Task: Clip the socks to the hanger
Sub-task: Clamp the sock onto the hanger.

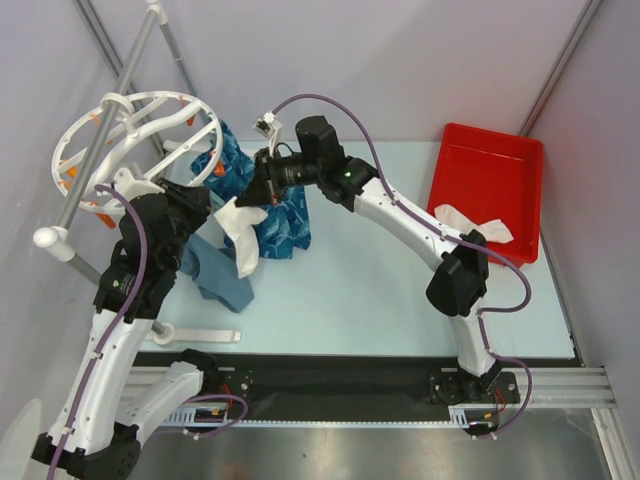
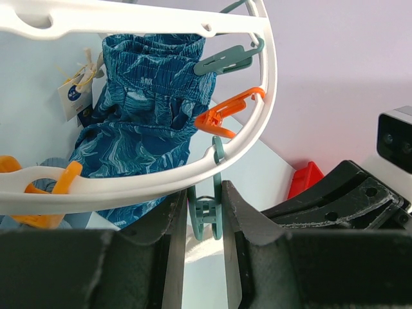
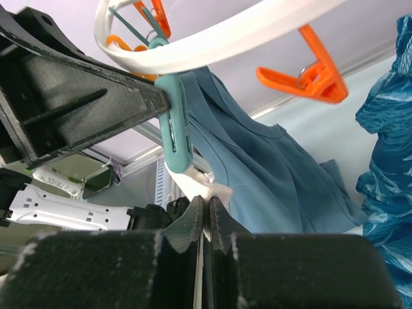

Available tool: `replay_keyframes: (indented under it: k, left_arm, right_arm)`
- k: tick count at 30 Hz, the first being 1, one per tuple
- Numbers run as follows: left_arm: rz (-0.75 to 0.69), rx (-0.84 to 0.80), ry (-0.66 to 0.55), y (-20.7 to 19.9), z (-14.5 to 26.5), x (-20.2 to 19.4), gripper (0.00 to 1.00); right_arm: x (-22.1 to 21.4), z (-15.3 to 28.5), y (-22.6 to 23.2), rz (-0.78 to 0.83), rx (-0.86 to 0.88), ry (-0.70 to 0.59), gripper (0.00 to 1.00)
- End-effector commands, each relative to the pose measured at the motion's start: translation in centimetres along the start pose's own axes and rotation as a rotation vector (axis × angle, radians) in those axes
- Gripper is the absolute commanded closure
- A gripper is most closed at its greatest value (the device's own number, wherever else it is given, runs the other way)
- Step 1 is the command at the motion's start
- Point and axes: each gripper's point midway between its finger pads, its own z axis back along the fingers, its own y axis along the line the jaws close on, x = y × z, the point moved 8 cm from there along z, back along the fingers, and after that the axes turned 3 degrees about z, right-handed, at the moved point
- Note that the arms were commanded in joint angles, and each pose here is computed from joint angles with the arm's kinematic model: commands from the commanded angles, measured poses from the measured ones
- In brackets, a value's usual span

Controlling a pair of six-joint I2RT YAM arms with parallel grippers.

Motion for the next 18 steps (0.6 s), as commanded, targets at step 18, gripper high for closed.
replay_keyframes:
  k: [18]
  left_arm:
    - [0.029, -0.065, 0.011, -0.65, 0.71, 0.21, 1.0]
  right_arm:
    - [2.43, -0.62, 0.85, 0.013, 0.086, -0.066, 1.0]
